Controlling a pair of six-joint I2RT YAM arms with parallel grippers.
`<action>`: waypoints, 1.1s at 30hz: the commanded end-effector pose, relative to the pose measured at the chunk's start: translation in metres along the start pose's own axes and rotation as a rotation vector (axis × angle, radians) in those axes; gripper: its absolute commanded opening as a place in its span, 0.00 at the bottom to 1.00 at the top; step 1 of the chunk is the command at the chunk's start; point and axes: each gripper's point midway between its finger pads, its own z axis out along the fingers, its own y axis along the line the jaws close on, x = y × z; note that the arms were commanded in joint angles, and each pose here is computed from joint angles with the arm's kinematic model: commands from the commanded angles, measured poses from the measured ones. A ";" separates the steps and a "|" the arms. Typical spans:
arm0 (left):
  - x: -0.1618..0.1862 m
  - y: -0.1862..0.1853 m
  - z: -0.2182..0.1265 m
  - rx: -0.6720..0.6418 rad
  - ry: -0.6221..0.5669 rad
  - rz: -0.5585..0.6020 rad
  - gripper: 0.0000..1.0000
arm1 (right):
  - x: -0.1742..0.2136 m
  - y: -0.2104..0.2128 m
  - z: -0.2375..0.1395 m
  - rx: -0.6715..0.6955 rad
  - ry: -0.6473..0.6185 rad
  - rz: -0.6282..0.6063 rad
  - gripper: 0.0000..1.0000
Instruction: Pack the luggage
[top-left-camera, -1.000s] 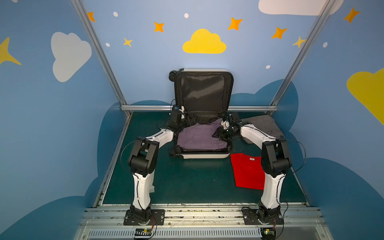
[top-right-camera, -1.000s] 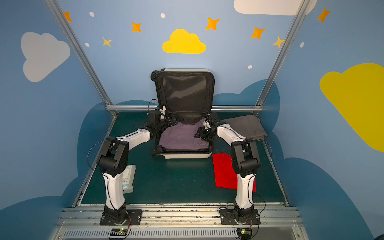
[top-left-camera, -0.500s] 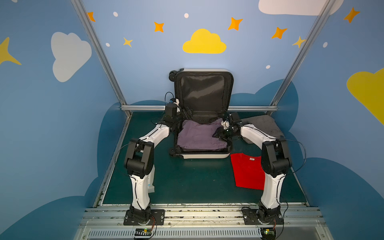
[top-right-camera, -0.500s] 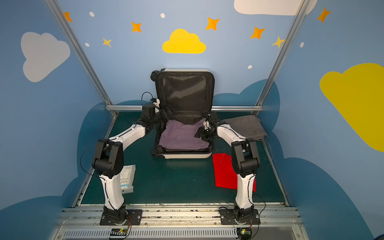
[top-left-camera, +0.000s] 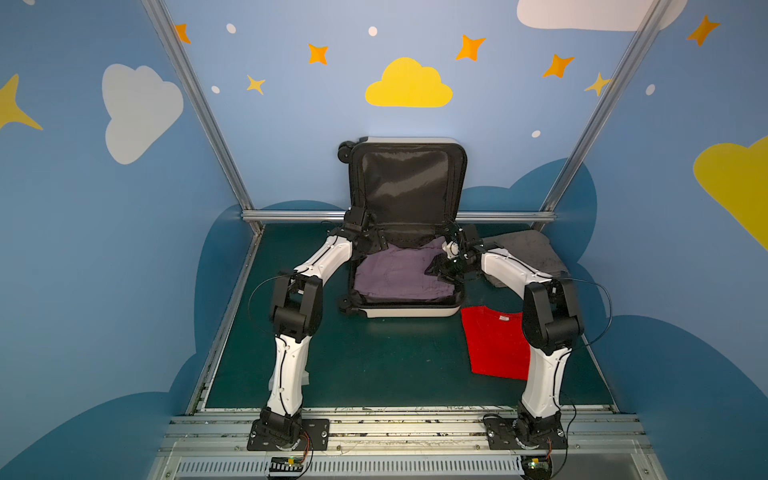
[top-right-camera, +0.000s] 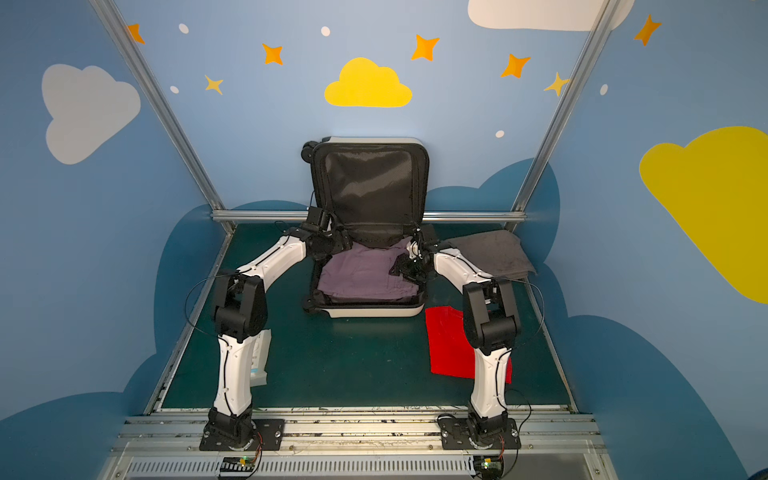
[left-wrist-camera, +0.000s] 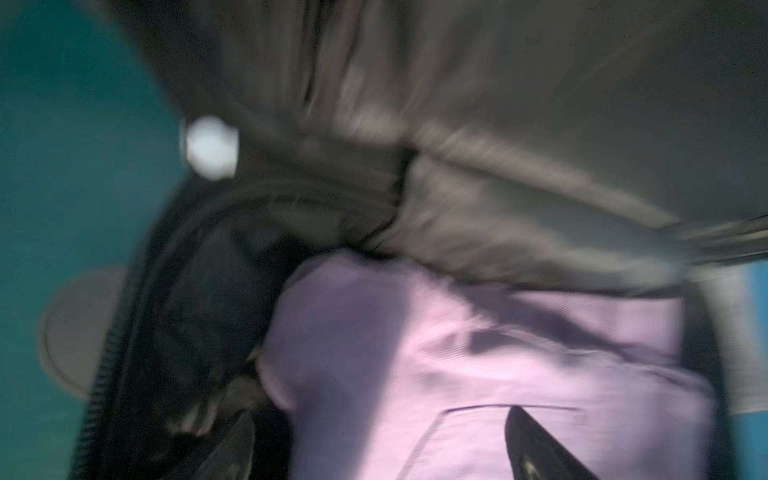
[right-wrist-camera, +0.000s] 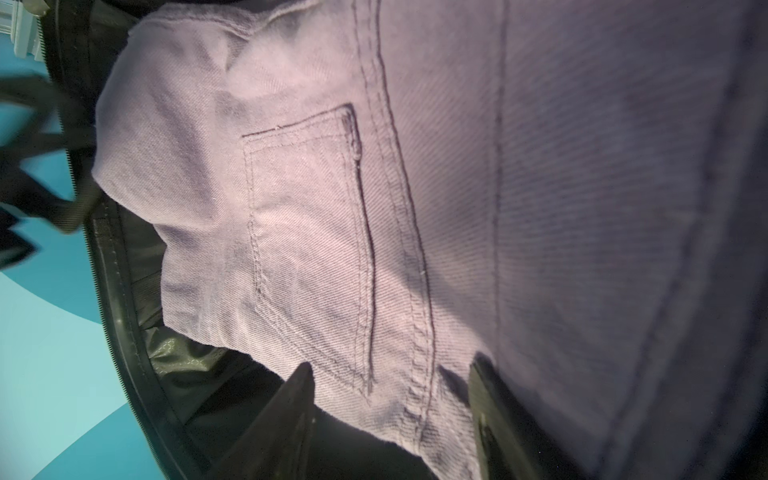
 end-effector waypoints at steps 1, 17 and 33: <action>0.008 0.010 -0.002 -0.067 0.042 0.048 0.91 | 0.012 -0.020 0.003 0.062 0.044 0.043 0.59; -0.005 -0.010 0.018 0.047 0.017 0.063 0.50 | 0.015 -0.023 0.006 0.070 0.053 0.045 0.59; -0.039 -0.023 -0.029 -0.159 -0.282 0.381 0.03 | 0.016 -0.026 0.009 0.077 0.059 0.049 0.59</action>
